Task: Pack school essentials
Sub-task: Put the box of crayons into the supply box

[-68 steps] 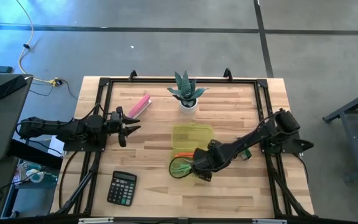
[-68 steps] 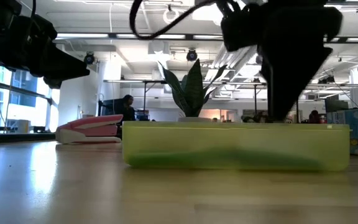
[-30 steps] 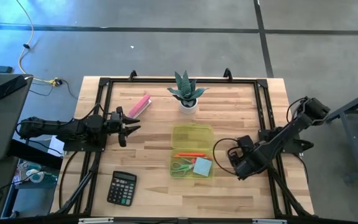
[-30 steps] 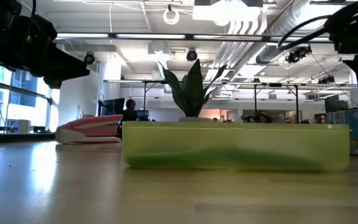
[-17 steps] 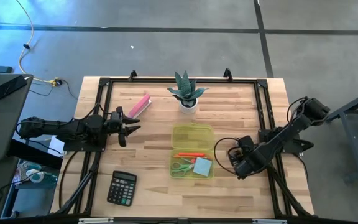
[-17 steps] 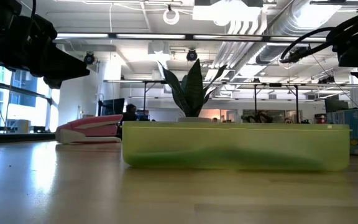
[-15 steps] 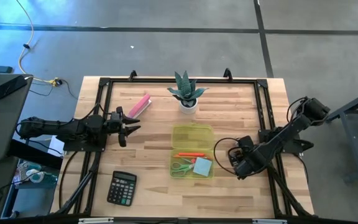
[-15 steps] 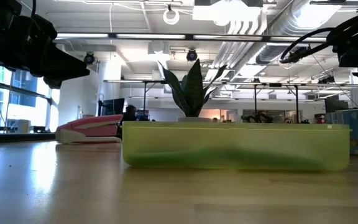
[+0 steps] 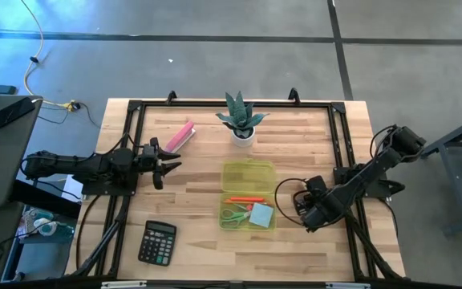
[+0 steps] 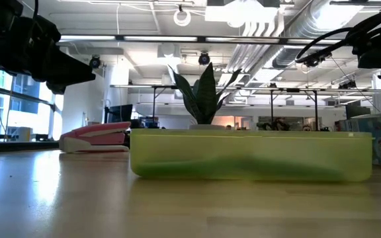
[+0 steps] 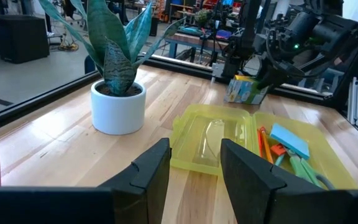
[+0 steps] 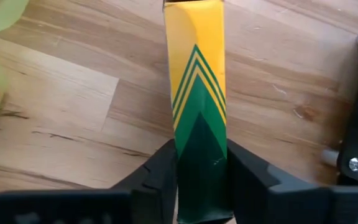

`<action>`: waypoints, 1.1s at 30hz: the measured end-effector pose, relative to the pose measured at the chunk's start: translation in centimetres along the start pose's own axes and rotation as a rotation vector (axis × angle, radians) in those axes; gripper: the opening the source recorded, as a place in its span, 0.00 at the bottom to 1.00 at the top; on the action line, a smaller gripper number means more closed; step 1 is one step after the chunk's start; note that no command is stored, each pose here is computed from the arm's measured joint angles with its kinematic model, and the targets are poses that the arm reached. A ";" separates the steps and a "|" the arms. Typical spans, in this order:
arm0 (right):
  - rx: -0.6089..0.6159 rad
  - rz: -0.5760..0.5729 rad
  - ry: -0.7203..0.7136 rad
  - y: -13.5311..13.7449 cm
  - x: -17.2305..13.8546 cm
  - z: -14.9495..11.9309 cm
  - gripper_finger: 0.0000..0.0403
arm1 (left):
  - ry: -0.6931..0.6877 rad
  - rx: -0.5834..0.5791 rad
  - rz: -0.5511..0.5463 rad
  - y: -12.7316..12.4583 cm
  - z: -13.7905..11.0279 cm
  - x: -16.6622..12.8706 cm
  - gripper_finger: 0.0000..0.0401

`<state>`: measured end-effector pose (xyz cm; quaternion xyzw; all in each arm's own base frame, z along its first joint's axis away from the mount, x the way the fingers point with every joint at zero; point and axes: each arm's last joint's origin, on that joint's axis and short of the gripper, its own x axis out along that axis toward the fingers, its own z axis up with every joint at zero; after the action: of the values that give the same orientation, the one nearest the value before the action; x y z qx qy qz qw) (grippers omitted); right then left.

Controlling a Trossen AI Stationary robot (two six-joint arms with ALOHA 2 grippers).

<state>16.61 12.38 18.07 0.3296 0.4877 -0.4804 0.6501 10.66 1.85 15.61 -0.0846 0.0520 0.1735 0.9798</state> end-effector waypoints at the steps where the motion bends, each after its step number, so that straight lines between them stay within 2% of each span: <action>1: 0.000 0.001 0.000 0.0 0.0 0.0 0.25 | 0.000 0.000 0.000 0.0 0.0 0.0 0.33; 9: -0.027 0.053 -0.012 0.6 -0.4 0.0 0.25 | 0.000 0.000 0.000 0.0 0.0 0.0 0.33; 13: -0.077 0.100 -0.043 1.5 -1.5 0.2 0.25 | 0.000 0.000 0.000 0.0 0.0 0.0 0.33; 16: -0.139 0.073 -0.066 2.5 -2.2 0.5 0.24 | 0.000 0.000 0.000 0.0 0.0 0.0 0.33; 19: -0.228 0.017 -0.109 3.9 -3.0 1.0 0.24 | 0.000 0.000 0.000 0.0 0.0 0.0 0.33; 24: -0.425 -0.085 -0.258 7.0 -4.1 1.1 0.24 | 0.000 0.000 0.000 0.0 0.0 0.0 0.33; 33: -0.787 -0.188 -0.441 13.2 -3.7 -0.5 0.24 | 0.000 0.000 0.000 0.0 0.0 0.0 0.33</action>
<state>28.74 18.21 20.93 -0.0979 0.5110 -0.3742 0.7677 10.66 1.85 15.62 -0.0846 0.0519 0.1735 0.9798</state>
